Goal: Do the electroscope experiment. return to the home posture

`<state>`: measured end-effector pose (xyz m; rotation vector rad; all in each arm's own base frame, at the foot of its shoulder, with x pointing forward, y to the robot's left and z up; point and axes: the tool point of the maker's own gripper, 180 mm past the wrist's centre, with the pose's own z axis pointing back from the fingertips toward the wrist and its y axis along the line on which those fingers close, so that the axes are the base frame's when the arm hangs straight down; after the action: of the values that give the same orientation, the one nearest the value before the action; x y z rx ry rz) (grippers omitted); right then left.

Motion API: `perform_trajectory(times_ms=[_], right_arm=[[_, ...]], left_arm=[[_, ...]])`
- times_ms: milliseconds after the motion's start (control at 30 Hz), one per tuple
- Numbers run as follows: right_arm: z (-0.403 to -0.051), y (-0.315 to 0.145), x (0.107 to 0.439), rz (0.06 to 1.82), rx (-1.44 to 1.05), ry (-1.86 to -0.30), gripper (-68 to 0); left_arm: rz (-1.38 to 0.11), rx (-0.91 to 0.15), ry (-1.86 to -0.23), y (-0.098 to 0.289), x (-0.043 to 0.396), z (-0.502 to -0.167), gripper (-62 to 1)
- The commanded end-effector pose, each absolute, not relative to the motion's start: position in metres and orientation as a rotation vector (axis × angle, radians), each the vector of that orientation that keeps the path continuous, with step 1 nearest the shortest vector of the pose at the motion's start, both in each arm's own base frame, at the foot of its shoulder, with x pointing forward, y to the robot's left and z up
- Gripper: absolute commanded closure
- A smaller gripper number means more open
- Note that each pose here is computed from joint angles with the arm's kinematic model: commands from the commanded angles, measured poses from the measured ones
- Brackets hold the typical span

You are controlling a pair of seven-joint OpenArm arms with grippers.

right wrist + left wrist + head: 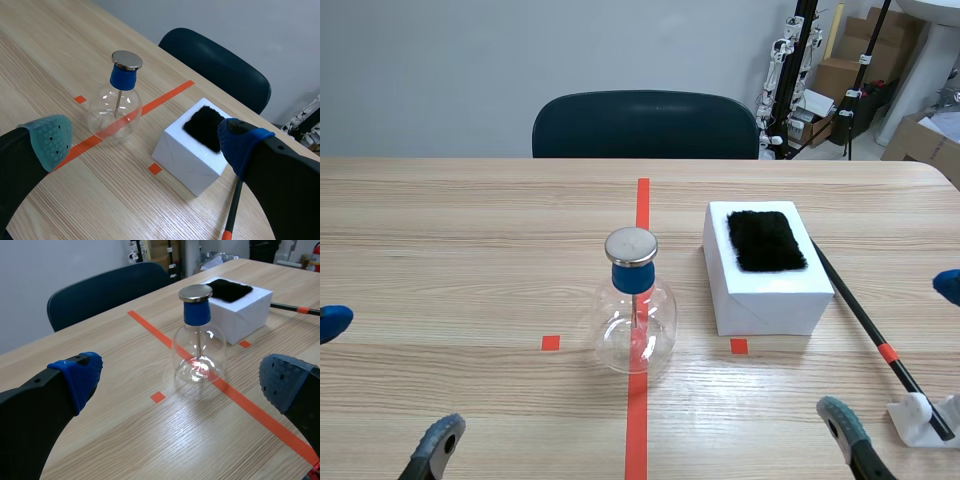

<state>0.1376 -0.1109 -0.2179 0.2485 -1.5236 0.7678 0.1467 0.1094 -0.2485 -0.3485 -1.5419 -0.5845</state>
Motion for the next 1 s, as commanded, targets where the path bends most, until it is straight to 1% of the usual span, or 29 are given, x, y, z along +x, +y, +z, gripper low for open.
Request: perform_trajectory(times_ms=[0,967], right_arm=[[-0.2124,-0.1122,0.1389,0.766,0.253,-1.547,-59.1],[-0.2125,-0.1122,0.1389,0.766,0.252,-1.547,-59.1]], left_arm=[[-0.576,-0.351,-1.563,0.1079,0.1494,-0.241,-62.3],[-0.58,-0.342,-1.552,0.1085,0.1518,-0.2432,-62.3]])
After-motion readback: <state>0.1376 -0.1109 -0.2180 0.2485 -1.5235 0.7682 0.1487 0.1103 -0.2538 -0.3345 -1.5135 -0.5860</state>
